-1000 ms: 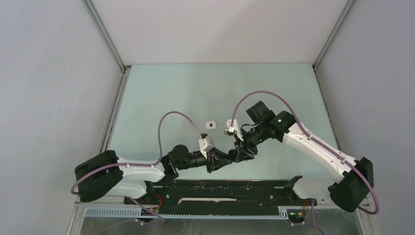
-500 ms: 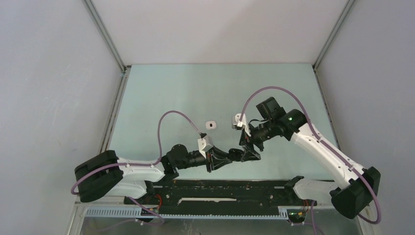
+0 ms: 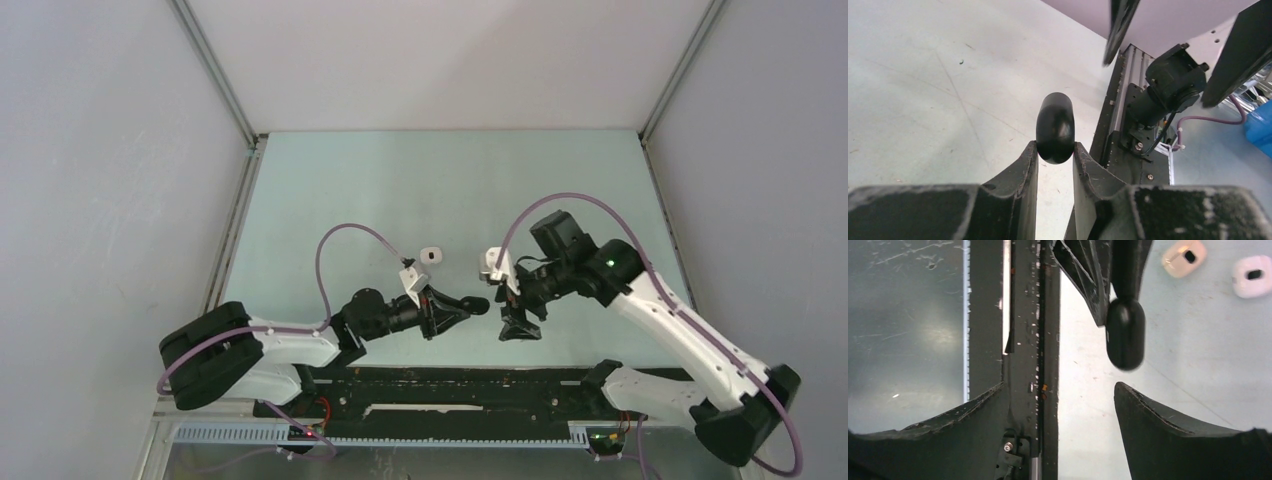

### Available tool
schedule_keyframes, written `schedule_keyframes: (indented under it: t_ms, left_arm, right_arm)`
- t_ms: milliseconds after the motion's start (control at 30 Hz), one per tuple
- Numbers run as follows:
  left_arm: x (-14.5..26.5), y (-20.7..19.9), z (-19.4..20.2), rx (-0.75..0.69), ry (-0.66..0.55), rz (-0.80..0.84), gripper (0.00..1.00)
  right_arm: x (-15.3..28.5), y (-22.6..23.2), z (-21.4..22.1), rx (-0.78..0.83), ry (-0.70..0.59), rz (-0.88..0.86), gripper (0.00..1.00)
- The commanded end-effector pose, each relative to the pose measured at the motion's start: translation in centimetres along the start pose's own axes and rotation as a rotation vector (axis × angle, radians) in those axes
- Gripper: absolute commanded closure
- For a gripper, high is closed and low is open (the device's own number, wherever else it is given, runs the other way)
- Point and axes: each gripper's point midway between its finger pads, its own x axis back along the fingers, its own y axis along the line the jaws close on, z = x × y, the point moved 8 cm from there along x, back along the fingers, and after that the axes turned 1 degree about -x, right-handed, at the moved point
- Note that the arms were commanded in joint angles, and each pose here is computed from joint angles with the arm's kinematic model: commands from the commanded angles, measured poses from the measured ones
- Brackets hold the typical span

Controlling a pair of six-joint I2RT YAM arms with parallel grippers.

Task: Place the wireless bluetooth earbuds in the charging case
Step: Close the charging case, then place the charging case at the center of the board.

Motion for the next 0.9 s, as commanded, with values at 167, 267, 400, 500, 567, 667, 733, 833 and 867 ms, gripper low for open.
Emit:
schedule_keyframes:
  t_ms: [167, 267, 400, 500, 567, 667, 733, 833, 867]
  left_arm:
    - [-0.8, -0.5, -1.8, -0.003, -0.084, 0.059, 1.0]
    - [-0.8, -0.2, -1.8, 0.025, -0.085, 0.024, 1.0]
    - [-2.0, 1.3, -1.3, 0.178, -0.006, -0.08, 1.0]
    - [-3.6, 2.7, 0.1, 0.295, 0.074, -0.15, 1.0]
    - [-4.4, 3.4, 1.0, 0.358, 0.105, -0.174, 1.0]
    - [-5.3, 4.7, 1.9, 0.427, 0.138, -0.217, 1.0]
    - [-5.6, 5.7, 2.3, 0.48, 0.148, -0.245, 1.0]
    - [-6.0, 7.2, 3.1, 0.583, 0.165, -0.276, 0.99]
    - [-6.1, 7.6, 3.3, 0.613, 0.166, -0.277, 0.98]
  right_arm:
    - [2.4, -1.5, 1.4, -0.083, -0.091, 0.146, 0.21]
    - [2.8, -2.4, 1.6, -0.131, -0.144, 0.176, 0.21]
    - [3.9, -4.8, 2.3, -0.267, -0.213, 0.302, 0.2]
    - [4.9, -6.3, 3.5, -0.367, -0.267, 0.397, 0.16]
    - [5.4, -6.9, 4.2, -0.419, -0.279, 0.428, 0.01]
    - [5.8, -7.2, 4.9, -0.466, -0.29, 0.449, 0.0]
    - [5.9, -7.1, 5.2, -0.477, -0.292, 0.447, 0.0]
    - [5.7, -6.9, 5.5, -0.485, -0.296, 0.443, 0.0]
    - [5.7, -6.8, 5.5, -0.482, -0.299, 0.441, 0.0]
